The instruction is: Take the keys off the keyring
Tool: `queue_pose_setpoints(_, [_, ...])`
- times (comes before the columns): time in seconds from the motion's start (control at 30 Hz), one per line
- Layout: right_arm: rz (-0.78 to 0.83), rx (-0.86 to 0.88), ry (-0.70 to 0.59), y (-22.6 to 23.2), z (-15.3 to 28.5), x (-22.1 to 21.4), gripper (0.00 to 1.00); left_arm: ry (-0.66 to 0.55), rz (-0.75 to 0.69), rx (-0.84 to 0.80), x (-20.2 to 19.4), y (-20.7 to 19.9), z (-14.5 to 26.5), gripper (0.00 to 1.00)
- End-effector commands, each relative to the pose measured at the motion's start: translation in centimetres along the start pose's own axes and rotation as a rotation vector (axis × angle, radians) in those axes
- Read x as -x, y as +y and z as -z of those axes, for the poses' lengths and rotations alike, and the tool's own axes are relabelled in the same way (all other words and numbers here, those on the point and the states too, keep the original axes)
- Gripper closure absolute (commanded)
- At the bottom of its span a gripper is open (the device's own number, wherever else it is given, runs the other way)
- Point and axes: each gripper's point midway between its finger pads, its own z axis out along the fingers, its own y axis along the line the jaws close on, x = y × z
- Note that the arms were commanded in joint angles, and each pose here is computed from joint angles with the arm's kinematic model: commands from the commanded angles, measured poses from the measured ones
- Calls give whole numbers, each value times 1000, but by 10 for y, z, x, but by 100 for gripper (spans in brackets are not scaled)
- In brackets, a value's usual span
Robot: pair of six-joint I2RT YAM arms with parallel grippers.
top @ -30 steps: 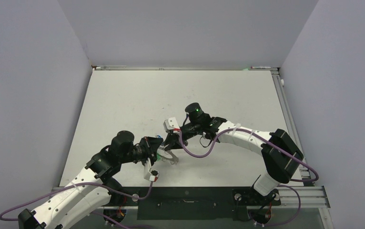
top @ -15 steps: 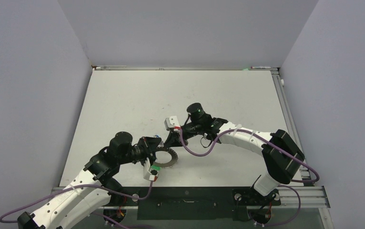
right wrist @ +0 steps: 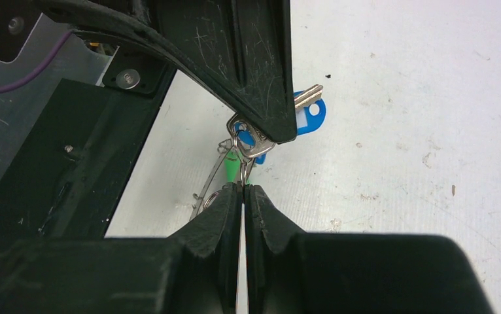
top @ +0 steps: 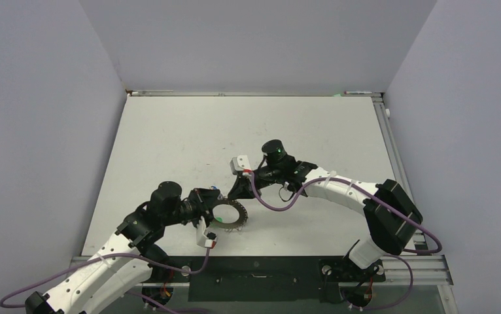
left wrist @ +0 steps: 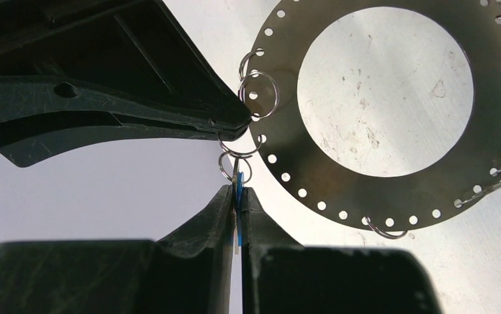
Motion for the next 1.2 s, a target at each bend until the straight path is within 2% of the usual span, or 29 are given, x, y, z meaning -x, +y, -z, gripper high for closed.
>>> queue_pose_setpoints(0.0, [101, -5, -79, -1, 8, 33, 95, -10, -8, 2, 1, 3, 0, 100])
queue_pose_setpoints(0.27, [92, 3, -69, 0, 5, 21, 94, -5, -29, 44, -3, 23, -1, 100])
queue_pose_setpoints(0.3, [91, 5, -67, 1, 4, 20, 87, -3, -34, 51, -4, 26, -1, 100])
queue_pose_setpoints(0.37, [89, 3, -64, 0, 3, 18, 67, -2, -46, 59, -5, 31, -3, 100])
queue_pose_setpoints(0.5, [91, -1, -59, 0, 4, 18, 58, -12, -59, 69, -5, 38, -4, 100])
queue_pose_setpoints(1.17, [25, -51, -77, -7, -4, 15, 58, -18, -72, 81, -3, 43, -1, 100])
